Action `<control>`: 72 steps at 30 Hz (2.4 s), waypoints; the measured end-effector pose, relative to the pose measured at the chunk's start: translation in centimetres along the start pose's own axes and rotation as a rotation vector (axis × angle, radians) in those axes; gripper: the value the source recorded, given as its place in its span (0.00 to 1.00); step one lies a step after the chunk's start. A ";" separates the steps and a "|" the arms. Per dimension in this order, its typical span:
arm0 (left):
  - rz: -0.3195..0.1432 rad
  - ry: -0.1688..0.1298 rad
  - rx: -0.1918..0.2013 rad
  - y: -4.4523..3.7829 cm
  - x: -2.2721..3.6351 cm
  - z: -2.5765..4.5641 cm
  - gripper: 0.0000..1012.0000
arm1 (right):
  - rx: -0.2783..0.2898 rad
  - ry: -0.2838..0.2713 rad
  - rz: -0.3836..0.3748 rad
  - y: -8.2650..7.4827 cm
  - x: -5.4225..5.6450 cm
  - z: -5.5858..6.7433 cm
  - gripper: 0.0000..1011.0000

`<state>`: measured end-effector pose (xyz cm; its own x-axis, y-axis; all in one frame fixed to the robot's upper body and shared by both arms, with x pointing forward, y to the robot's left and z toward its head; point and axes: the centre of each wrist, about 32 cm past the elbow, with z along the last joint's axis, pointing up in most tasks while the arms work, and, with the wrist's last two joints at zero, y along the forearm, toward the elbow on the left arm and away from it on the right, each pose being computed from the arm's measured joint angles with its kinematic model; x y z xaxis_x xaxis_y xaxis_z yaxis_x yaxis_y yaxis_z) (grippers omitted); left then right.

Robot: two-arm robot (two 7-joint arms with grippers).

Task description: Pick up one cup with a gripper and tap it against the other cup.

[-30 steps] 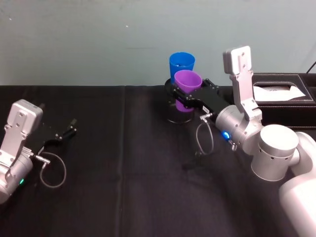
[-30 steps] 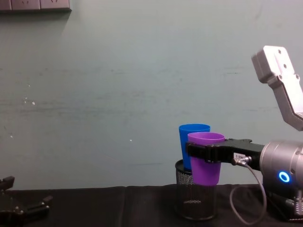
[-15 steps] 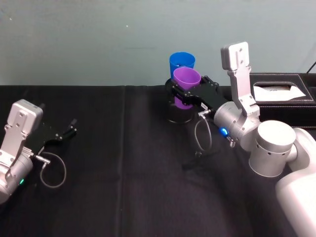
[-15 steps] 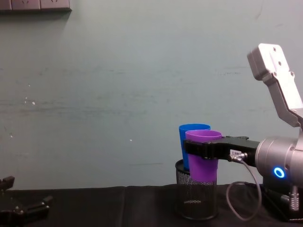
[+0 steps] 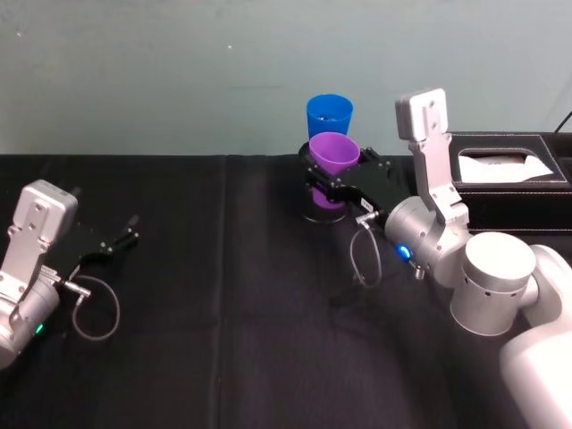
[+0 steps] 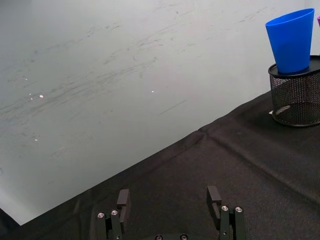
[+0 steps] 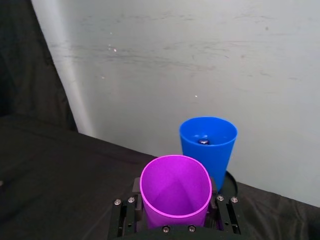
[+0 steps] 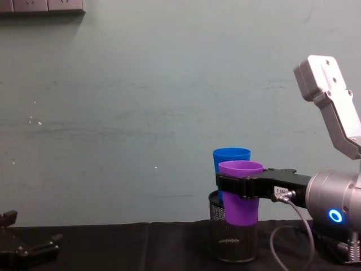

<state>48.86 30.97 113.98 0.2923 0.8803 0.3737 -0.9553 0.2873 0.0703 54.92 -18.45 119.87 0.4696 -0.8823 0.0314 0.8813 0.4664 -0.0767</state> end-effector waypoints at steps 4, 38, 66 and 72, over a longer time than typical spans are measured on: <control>0.000 0.000 0.000 0.00 0.00 0.00 0.99 | -0.004 0.007 -0.011 0.8 0.5 0.2 0.71; 0.000 0.000 0.000 0.00 0.00 0.00 0.99 | -0.009 0.022 -0.034 2.5 1.3 0.5 0.71; 0.000 0.000 0.000 0.00 0.00 0.00 0.99 | -0.011 0.023 -0.034 2.5 1.3 0.5 0.71; 0.000 0.000 0.000 0.00 0.00 0.00 0.99 | -0.011 0.023 -0.034 2.5 1.3 0.5 0.71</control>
<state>48.86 30.96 113.98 0.2923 0.8803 0.3737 -0.9552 0.2874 0.0702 57.73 -18.43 120.17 0.4376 -0.8991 0.0114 0.8962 0.4351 -0.0867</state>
